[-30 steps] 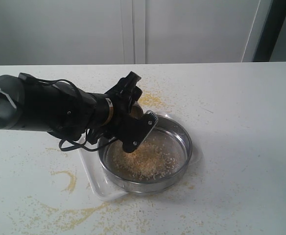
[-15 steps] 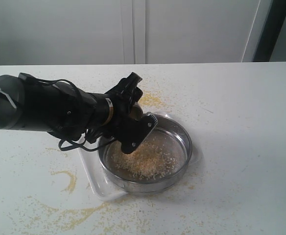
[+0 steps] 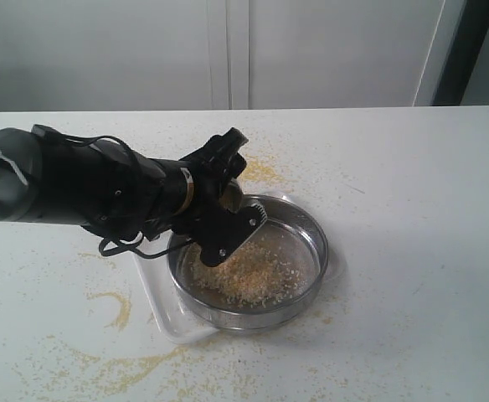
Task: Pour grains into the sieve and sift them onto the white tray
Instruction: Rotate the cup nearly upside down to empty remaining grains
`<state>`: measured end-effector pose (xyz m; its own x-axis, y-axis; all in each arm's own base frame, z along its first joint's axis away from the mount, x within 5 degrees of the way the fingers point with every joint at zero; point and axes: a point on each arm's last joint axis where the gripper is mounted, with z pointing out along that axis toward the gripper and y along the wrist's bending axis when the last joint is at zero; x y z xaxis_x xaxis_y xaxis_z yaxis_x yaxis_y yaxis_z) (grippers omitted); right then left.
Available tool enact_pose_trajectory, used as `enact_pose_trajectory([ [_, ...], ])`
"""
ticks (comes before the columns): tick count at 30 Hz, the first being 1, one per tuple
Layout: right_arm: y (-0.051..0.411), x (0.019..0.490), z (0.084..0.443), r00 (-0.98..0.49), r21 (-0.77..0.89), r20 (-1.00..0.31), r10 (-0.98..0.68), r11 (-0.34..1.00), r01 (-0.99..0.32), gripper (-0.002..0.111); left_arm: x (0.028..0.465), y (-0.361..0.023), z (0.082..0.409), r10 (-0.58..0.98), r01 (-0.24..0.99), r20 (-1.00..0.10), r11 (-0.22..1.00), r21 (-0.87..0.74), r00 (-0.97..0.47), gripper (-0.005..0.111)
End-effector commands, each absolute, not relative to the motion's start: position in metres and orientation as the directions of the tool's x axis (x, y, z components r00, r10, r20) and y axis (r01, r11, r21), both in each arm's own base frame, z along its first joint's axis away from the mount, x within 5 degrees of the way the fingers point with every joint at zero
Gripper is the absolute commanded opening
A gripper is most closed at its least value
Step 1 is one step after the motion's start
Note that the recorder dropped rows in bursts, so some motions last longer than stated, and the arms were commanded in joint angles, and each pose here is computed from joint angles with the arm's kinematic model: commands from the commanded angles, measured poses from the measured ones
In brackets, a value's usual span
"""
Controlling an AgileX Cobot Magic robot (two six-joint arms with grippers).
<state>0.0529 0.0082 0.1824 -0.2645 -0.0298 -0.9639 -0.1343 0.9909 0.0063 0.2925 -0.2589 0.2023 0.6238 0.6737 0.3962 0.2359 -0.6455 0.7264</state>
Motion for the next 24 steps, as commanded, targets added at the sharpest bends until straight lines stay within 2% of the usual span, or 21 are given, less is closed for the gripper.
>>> enact_pose_trajectory([
  [1,0.008,0.053,0.182,-0.258,0.007,-0.966,-0.026,0.992,-0.127,0.000,0.293,-0.259,0.209,0.650,0.195,0.434,-0.667,0.719,0.624,0.000],
  [17,0.008,0.053,0.182,-0.258,0.007,-0.966,-0.026,0.992,-0.127,0.000,0.294,-0.261,0.213,0.624,0.159,0.474,-0.693,0.703,0.622,0.000],
  [20,0.008,0.053,0.182,-0.258,0.007,-0.966,-0.026,0.992,-0.127,0.000,0.297,-0.262,0.209,0.637,0.179,0.452,-0.680,0.711,0.625,0.000],
  [23,0.008,0.053,0.182,-0.258,0.007,-0.966,-0.026,0.992,-0.127,0.000,0.294,-0.264,0.204,0.583,0.139,0.553,-0.752,0.644,0.596,0.000],
  [24,0.008,0.053,0.182,-0.258,0.007,-0.966,-0.026,0.992,-0.127,0.000,0.291,-0.268,0.204,0.580,0.134,0.544,-0.749,0.649,0.606,0.000],
])
